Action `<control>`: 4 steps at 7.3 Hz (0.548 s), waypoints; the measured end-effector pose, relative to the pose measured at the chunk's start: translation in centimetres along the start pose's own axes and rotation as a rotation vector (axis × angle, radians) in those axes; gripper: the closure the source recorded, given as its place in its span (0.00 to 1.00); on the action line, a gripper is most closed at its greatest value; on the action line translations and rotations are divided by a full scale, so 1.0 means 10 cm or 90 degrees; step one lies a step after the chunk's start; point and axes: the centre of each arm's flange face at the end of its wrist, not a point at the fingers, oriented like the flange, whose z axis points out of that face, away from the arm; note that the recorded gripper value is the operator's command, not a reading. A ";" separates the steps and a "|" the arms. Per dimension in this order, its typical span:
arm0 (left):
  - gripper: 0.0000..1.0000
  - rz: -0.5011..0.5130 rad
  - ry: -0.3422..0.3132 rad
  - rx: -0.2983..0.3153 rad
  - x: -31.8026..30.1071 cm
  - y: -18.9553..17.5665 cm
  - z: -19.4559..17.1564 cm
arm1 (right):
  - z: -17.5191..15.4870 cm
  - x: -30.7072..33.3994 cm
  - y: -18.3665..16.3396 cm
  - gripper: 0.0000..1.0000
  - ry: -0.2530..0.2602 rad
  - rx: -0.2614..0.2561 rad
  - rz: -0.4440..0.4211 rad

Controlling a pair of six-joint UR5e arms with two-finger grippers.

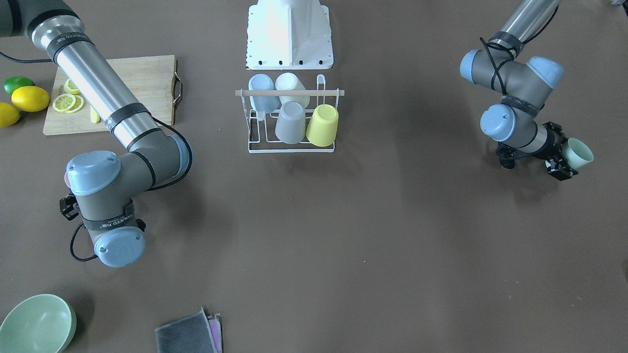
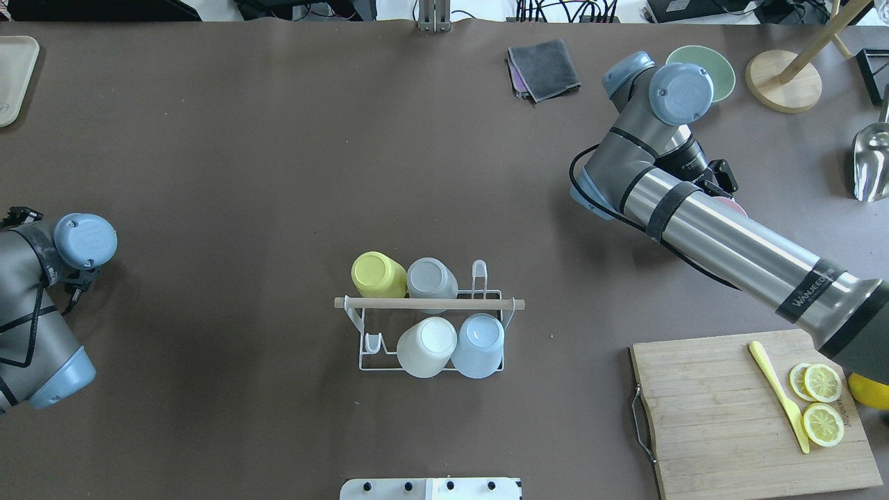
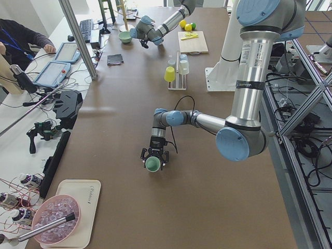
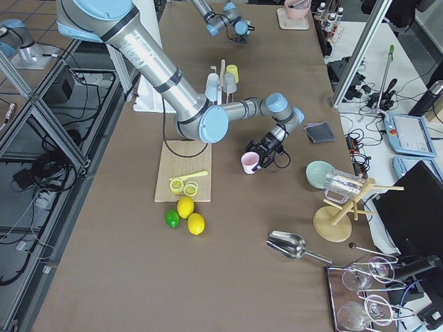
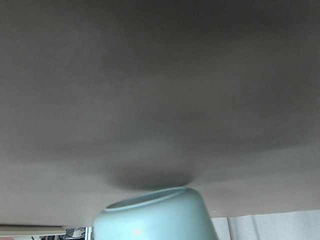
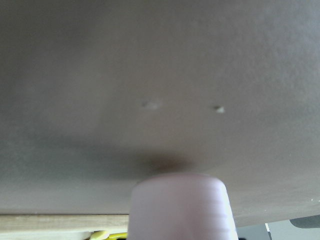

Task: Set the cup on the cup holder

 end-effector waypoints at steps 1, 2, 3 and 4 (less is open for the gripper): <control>0.07 0.000 -0.001 0.002 -0.01 0.03 0.01 | -0.08 -0.05 0.10 0.42 0.002 0.007 -0.002; 0.45 0.001 -0.001 0.003 -0.02 0.06 0.01 | -0.15 -0.09 0.20 0.42 0.005 0.025 -0.005; 0.71 0.002 -0.004 0.006 -0.02 0.09 -0.01 | -0.23 -0.12 0.29 0.42 0.010 0.051 -0.008; 0.76 0.003 -0.007 0.010 -0.03 0.12 -0.04 | -0.29 -0.14 0.41 0.42 0.018 0.090 -0.012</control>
